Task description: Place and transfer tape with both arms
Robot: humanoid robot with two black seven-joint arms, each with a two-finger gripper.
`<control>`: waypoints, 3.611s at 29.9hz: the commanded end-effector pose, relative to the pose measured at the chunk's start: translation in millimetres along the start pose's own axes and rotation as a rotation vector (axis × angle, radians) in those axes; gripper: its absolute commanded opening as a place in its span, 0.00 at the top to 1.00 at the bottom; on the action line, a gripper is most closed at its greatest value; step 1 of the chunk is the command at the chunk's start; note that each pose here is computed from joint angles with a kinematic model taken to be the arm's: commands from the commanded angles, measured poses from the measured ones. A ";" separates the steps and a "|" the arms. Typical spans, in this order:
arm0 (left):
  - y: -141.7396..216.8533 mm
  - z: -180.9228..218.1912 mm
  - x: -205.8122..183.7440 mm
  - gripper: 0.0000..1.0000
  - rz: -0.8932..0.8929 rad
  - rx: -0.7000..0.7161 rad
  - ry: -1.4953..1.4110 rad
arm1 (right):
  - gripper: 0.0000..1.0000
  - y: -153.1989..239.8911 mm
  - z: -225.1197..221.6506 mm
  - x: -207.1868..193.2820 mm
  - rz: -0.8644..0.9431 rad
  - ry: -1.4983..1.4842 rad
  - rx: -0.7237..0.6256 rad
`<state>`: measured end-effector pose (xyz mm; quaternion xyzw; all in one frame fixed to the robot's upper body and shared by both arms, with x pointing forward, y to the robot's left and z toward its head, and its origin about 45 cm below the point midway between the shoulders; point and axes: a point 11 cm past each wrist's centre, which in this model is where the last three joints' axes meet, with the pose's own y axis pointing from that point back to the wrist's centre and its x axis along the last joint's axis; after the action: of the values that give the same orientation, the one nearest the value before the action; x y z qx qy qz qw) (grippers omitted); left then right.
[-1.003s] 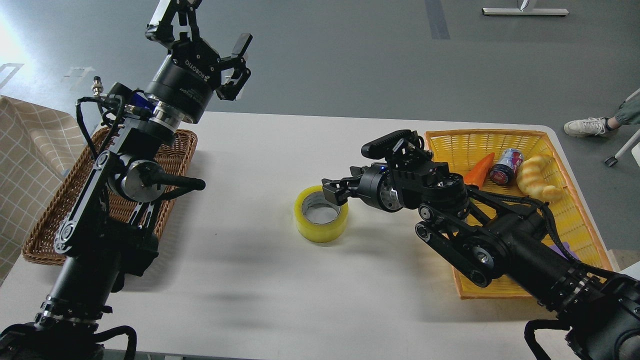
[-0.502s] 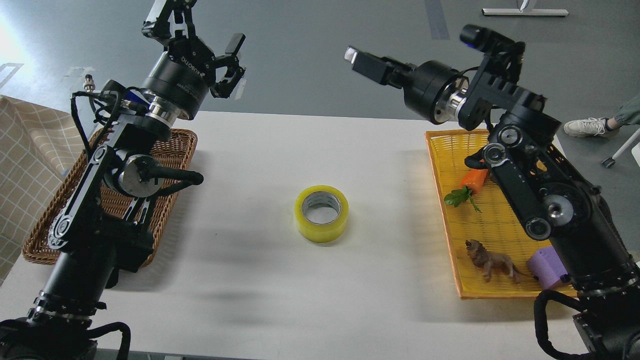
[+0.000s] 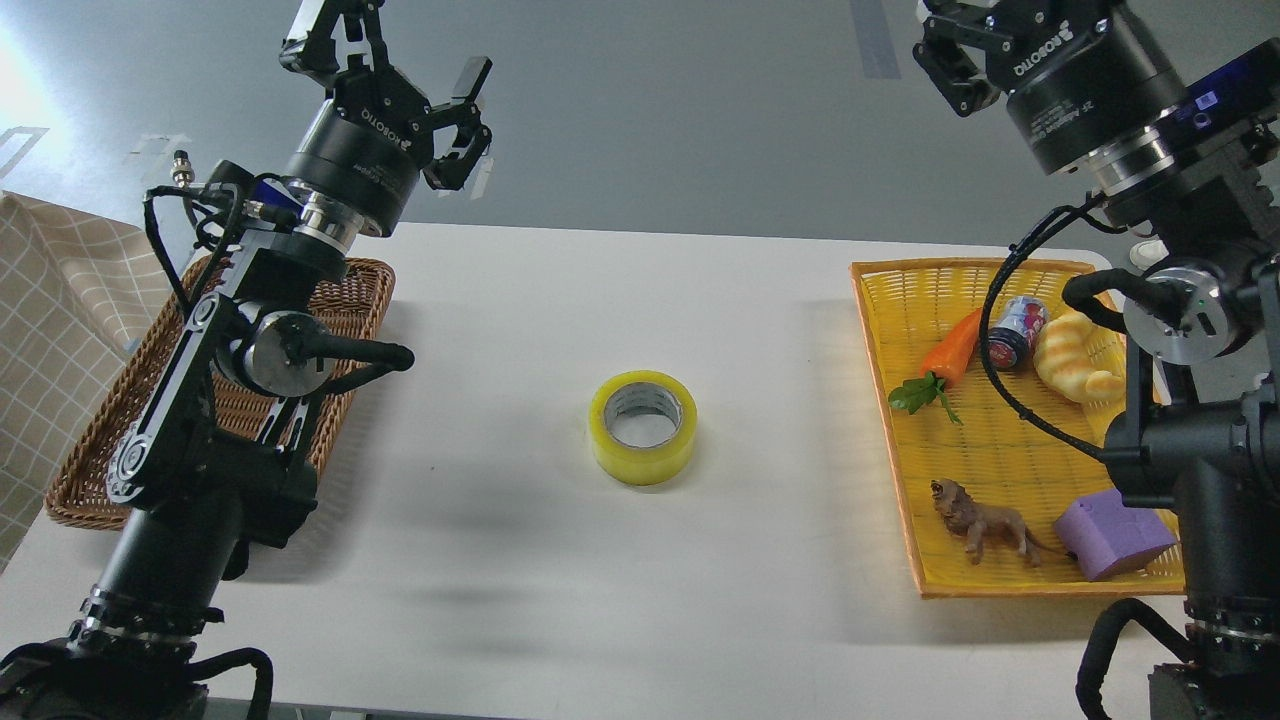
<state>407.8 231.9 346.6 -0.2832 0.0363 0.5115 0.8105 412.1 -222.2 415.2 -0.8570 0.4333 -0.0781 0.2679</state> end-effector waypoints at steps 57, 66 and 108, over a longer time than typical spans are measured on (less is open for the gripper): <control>91.0 -176.4 -35.9 0.02 -0.753 0.669 -1.756 | 0.01 17.6 -31.2 22.6 0.045 -0.041 0.081; 86.3 -199.1 -55.1 0.03 -0.727 0.703 -1.629 | 0.01 20.3 -39.7 27.2 0.054 -0.023 0.097; 130.8 -225.3 -9.3 0.03 -0.818 0.830 -1.649 | 0.01 63.6 -45.5 28.6 0.080 0.050 0.058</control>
<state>343.4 152.6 107.4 0.4725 -0.4605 0.1787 0.7299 371.9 -292.0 419.1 -0.8288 0.4706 -0.1007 0.2855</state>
